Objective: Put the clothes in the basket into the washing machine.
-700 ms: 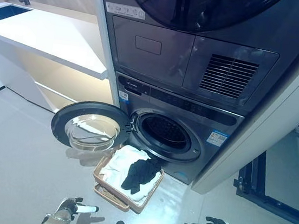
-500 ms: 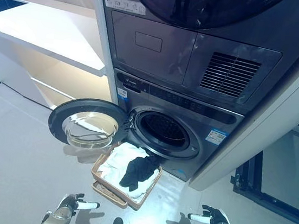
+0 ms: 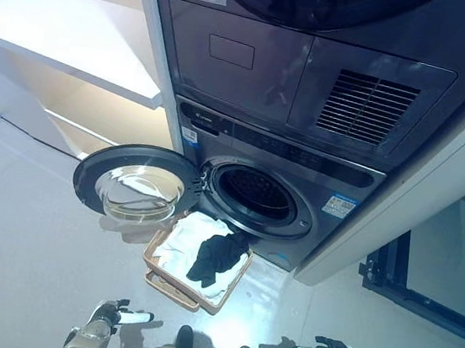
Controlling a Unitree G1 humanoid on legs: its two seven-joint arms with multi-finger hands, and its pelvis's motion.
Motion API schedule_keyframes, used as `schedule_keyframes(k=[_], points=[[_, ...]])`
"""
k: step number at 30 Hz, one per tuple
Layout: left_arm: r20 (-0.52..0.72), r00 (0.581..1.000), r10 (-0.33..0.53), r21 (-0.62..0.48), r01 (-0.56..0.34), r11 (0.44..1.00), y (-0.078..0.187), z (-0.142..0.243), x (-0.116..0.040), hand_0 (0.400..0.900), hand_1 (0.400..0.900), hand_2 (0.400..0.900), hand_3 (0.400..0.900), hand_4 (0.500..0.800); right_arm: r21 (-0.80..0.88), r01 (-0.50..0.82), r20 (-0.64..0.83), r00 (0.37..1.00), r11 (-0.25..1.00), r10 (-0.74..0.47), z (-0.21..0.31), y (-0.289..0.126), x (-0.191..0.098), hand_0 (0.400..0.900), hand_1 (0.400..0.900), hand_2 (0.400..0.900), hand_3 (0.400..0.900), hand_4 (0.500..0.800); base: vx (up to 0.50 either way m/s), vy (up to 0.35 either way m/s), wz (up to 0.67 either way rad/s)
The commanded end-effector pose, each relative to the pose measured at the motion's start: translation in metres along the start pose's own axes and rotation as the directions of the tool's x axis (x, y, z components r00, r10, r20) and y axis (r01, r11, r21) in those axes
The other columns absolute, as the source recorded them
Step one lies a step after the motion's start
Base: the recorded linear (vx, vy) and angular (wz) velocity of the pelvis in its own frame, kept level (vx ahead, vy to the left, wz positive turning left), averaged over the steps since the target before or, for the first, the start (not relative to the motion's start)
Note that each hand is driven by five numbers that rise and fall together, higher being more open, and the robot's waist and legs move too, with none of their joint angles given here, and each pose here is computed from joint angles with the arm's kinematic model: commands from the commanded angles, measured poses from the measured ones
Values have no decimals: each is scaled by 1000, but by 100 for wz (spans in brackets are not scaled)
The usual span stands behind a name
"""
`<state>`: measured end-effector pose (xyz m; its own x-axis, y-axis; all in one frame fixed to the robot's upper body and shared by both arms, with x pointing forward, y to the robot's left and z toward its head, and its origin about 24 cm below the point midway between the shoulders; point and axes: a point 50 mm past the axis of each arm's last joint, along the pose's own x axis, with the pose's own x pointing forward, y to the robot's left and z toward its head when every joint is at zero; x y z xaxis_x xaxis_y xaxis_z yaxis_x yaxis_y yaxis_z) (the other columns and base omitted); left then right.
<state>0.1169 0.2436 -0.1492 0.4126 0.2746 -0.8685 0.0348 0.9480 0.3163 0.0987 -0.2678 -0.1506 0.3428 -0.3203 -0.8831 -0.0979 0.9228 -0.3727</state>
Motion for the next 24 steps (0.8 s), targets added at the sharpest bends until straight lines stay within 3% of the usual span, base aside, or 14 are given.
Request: schedule_keyframes(k=[1, 9, 15, 19, 20, 21, 22, 23, 24], points=[[83, 995, 46, -14, -45, 999, 9, 31, 4, 900, 900, 900, 900, 800, 18, 68, 68, 995, 998, -69, 19, -17, 2, 900, 900, 900, 900, 800, 7, 7, 7], [84, 995, 55, -12, -54, 998, 11, 31, 4, 900, 900, 900, 900, 800, 15, 74, 67, 995, 997, -75, 18, -19, 2, 900, 900, 900, 900, 800, 9, 9, 5], [90, 992, 85, -21, -84, 996, 20, 33, 4, 900, 900, 900, 900, 800, -171, 153, 276, 956, 973, -102, 87, -42, -2, 900, 900, 900, 900, 800, 15, 46, -12], [101, 989, 113, -40, -109, 993, 33, 41, 4, 900, 900, 900, 900, 800, -342, 240, 462, 885, 908, -60, 155, -54, -17, 900, 900, 900, 900, 800, 82, 160, -28], [103, 989, 108, -22, -106, 994, 29, 45, 5, 900, 900, 900, 900, 800, -371, 275, 570, 821, 887, -16, 205, -40, -33, 900, 900, 900, 900, 800, 124, 249, 16], [125, 983, 137, -56, -130, 990, 37, 55, 5, 900, 900, 900, 900, 800, -376, 328, 732, 679, 867, 61, 238, -37, -68, 900, 900, 900, 900, 800, 101, 196, 60], [159, 978, 132, -74, -122, 990, 35, 64, 4, 900, 900, 900, 900, 800, -340, 377, 736, 677, 862, -5, 248, -50, -69, 900, 900, 900, 900, 800, 99, 129, 103], [120, 983, 141, -63, -134, 989, 36, 56, 6, 900, 900, 900, 900, 800, -339, 372, 706, 707, 864, -27, 253, -53, -63, 900, 900, 900, 900, 800, 107, 11, 105], [108, 982, 152, -64, -146, 987, 41, 57, 6, 900, 900, 900, 900, 800, -354, 391, 723, 691, 850, -17, 264, -54, -69, 900, 900, 900, 900, 800, 72, -21, 74]])
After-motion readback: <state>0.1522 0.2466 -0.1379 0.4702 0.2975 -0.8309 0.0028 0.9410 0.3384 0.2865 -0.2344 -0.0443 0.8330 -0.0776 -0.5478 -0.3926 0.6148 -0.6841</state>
